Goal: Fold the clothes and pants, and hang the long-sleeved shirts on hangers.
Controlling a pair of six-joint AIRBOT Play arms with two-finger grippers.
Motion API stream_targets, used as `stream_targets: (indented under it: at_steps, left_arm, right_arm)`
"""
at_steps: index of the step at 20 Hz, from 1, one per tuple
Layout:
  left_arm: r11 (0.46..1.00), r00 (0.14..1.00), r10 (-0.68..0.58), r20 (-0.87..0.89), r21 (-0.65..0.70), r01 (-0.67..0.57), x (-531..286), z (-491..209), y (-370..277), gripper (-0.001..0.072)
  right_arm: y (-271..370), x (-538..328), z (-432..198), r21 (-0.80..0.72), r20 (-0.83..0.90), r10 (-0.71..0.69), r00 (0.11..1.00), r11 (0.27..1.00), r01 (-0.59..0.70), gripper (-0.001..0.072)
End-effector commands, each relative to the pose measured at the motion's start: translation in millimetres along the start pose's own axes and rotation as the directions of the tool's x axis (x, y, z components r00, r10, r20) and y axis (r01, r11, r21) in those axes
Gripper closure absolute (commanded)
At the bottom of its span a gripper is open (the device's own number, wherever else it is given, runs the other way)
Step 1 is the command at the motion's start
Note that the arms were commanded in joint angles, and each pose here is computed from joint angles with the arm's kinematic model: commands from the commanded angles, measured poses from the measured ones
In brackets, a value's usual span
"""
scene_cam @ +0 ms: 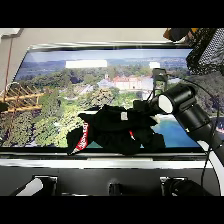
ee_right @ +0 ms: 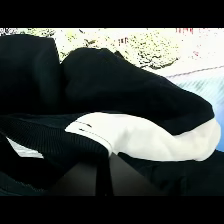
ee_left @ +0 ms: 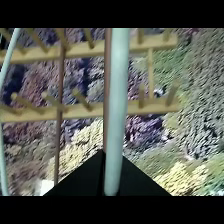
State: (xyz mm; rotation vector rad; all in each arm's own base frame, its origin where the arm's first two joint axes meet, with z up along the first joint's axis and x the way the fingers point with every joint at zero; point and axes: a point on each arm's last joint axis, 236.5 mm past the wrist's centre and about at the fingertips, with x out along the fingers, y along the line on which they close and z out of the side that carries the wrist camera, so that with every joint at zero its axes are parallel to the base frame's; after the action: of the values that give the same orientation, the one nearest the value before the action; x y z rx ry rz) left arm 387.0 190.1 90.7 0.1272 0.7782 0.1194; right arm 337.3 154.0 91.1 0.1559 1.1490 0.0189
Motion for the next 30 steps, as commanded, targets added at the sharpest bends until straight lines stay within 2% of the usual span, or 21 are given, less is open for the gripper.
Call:
stream_targets:
  at_steps: [1,3,5,9,10,11,16,19,25,30]
  left_arm:
    - [0.995,0.991,-0.083,0.104,0.066,0.077,-19,44,-57,0.0677]
    - [0.975,0.978,-0.172,0.114,0.160,0.153,-30,55,-103,0.0677]
    - [0.911,0.956,-0.289,0.053,0.324,0.257,-42,43,-155,0.0677]
    - [0.680,0.834,-0.537,-0.128,0.519,0.518,-82,-23,-245,0.0677]
    - [0.629,0.805,-0.569,-0.166,0.542,0.557,-94,-40,-257,0.0677]
    - [0.601,0.787,-0.585,-0.195,0.547,0.583,-104,-54,-264,0.0677]
    - [0.566,0.768,-0.604,-0.214,0.564,0.602,-132,-92,-273,0.0676]
    - [0.465,0.717,-0.628,-0.302,0.593,0.657,-152,-121,-280,0.0676]
    - [0.468,0.736,-0.625,-0.260,0.630,0.620,-168,-119,-279,0.0676]
    - [0.428,0.701,-0.638,-0.318,0.611,0.666,-177,-133,-282,0.0676]
  right_arm:
    - [-1,0,1,-0.003,0.007,-0.005,1.000,1.000,0.005,0.0661]
    - [-3,0,3,-0.007,0.015,-0.014,1.000,1.000,0.015,0.0661]
    - [-4,0,5,-0.008,0.022,-0.017,1.000,1.000,0.018,0.0661]
    - [-2,0,10,-0.011,0.043,-0.010,0.999,1.000,0.011,0.0661]
    - [-3,0,9,-0.011,0.041,-0.012,0.999,1.000,0.012,0.0661]
    - [-3,0,9,-0.011,0.040,-0.013,0.999,1.000,0.013,0.0661]
    - [-7,-1,11,-0.016,0.049,-0.029,0.998,0.999,0.030,0.0661]
    - [-8,-1,10,-0.016,0.043,-0.036,0.998,0.999,0.037,0.0661]
    - [-16,10,9,0.008,0.024,-0.084,0.996,0.996,0.084,0.0661]
    - [-20,17,18,0.045,0.052,-0.110,0.993,0.993,0.108,0.0661]
